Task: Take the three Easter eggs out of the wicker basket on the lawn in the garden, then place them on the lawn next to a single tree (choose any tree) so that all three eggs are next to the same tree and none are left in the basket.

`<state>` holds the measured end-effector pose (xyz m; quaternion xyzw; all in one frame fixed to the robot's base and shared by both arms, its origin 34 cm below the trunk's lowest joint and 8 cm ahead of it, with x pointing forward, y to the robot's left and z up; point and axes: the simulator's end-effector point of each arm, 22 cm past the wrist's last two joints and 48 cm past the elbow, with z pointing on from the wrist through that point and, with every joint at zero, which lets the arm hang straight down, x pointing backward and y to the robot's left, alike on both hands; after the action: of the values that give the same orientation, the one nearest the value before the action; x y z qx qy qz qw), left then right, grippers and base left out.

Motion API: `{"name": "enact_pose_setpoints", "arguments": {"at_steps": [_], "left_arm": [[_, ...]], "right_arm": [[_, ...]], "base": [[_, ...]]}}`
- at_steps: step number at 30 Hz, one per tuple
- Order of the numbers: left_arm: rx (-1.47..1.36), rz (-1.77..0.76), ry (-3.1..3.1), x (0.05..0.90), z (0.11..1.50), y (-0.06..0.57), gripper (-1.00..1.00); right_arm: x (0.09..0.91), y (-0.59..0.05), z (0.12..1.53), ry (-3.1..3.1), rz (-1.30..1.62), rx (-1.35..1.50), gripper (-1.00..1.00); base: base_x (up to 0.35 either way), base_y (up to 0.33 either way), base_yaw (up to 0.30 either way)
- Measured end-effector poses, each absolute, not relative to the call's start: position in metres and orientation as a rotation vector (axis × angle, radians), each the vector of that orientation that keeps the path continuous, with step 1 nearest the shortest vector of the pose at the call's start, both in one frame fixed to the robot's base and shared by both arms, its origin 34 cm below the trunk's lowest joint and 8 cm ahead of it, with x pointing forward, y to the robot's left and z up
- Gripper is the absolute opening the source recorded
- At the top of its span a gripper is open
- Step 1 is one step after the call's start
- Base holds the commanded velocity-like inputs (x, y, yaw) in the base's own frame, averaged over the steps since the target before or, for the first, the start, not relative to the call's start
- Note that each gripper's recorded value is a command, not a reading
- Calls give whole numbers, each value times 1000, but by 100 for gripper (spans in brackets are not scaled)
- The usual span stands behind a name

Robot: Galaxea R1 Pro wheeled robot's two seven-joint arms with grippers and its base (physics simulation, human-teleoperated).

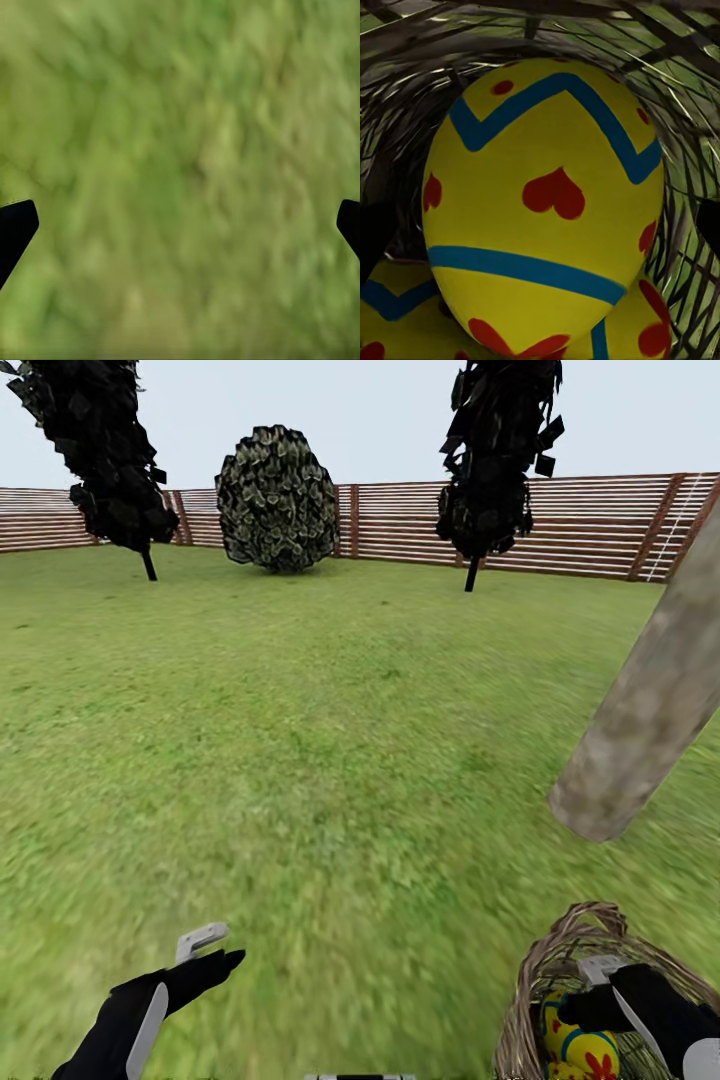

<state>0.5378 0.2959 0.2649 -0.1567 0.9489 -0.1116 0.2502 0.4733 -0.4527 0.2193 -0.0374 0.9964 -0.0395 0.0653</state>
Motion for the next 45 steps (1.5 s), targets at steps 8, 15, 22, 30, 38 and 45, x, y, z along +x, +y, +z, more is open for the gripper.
{"name": "enact_pose_setpoints", "arguments": {"at_steps": [8,15,22,30,38,45], "left_arm": [[-436,-300,2615,530,249,296,100],[-443,-296,2642,523,236,296,100],[-449,-298,2649,521,232,295,100],[-448,-298,2649,521,232,296,100],[-448,-298,2649,521,232,296,100],[-448,-297,2648,521,232,296,100]], "right_arm": [[464,-451,206,3038,-115,-114,100],[456,-452,194,3067,-116,-116,100],[453,-453,192,3074,-120,-115,-100],[455,-455,192,3063,-121,-119,-100],[456,-455,192,3061,-122,-122,-100],[456,-455,192,3061,-123,-123,-100]], "base": [[0,0,0],[0,0,0],[0,0,0],[0,0,0],[0,0,0],[0,0,0]]}}
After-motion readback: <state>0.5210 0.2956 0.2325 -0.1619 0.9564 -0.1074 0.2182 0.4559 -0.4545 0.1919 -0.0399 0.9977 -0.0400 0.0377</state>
